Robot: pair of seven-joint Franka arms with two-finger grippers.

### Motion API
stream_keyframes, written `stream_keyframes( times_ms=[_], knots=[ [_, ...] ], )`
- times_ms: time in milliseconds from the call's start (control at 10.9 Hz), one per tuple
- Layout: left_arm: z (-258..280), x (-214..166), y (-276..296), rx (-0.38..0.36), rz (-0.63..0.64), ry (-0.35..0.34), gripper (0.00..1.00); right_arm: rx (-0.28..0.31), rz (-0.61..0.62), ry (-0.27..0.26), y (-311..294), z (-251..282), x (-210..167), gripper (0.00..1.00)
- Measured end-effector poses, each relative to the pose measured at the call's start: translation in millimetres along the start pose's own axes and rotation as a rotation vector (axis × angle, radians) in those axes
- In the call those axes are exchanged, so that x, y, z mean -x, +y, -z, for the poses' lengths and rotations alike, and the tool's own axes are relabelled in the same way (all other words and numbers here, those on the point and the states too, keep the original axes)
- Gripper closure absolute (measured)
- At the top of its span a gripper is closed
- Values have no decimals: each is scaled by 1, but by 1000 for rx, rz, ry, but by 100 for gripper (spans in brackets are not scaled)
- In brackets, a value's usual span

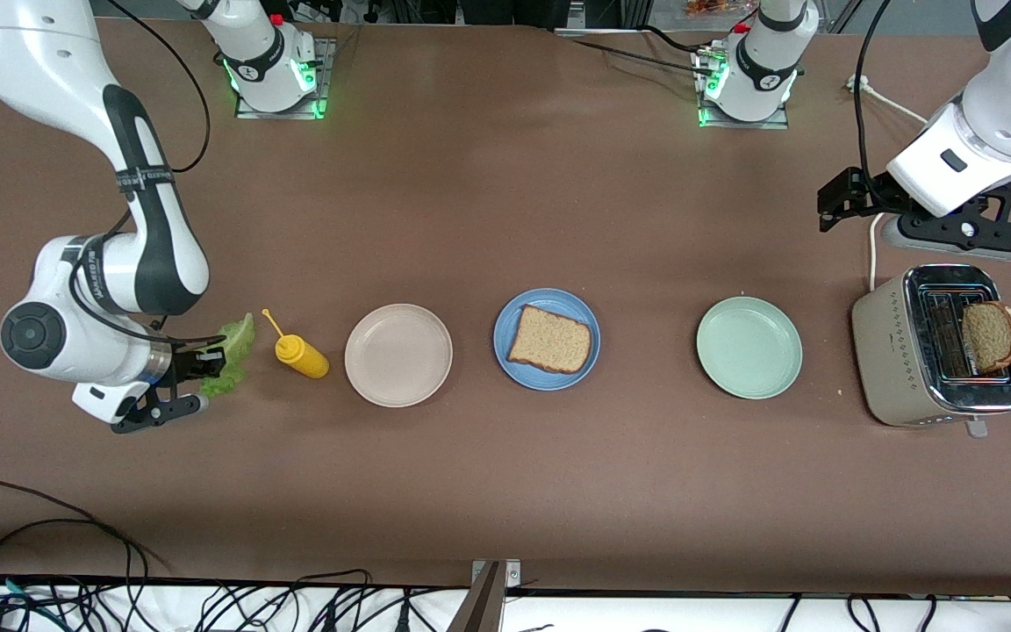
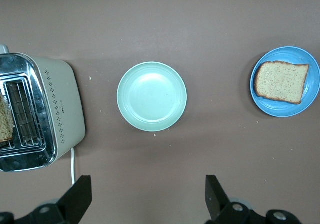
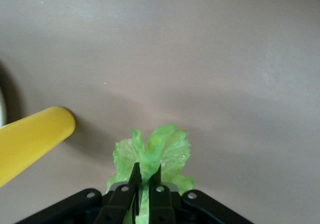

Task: Make sandwich in blue plate with both arms
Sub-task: 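Close the right gripper on the green lettuce leaf and lift it, then carry the lettuce with the right gripper over the bread slice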

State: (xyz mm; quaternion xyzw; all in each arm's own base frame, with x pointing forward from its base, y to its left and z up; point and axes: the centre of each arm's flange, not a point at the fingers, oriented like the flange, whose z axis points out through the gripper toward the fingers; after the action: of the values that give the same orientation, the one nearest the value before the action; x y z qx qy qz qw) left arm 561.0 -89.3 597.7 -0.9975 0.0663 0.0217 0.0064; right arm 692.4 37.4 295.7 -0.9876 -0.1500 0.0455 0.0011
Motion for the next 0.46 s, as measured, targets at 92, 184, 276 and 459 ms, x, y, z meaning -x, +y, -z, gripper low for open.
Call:
stream_keyframes(
  times_ms=[92, 184, 276, 459],
  knots=[
    [0, 0, 0, 0, 0, -2, 0, -2, 5, -5, -4, 12, 3, 91],
    [0, 1, 0, 1, 0, -6, 0, -4, 9, -12, -7, 24, 6, 91],
    [-1, 1, 0, 1, 0, -9, 0, -7, 16, -22, -12, 39, 10, 91],
    [-1, 1, -2, 1, 4, -12, 0, -11, 28, -35, -23, 72, 21, 91]
  ],
)
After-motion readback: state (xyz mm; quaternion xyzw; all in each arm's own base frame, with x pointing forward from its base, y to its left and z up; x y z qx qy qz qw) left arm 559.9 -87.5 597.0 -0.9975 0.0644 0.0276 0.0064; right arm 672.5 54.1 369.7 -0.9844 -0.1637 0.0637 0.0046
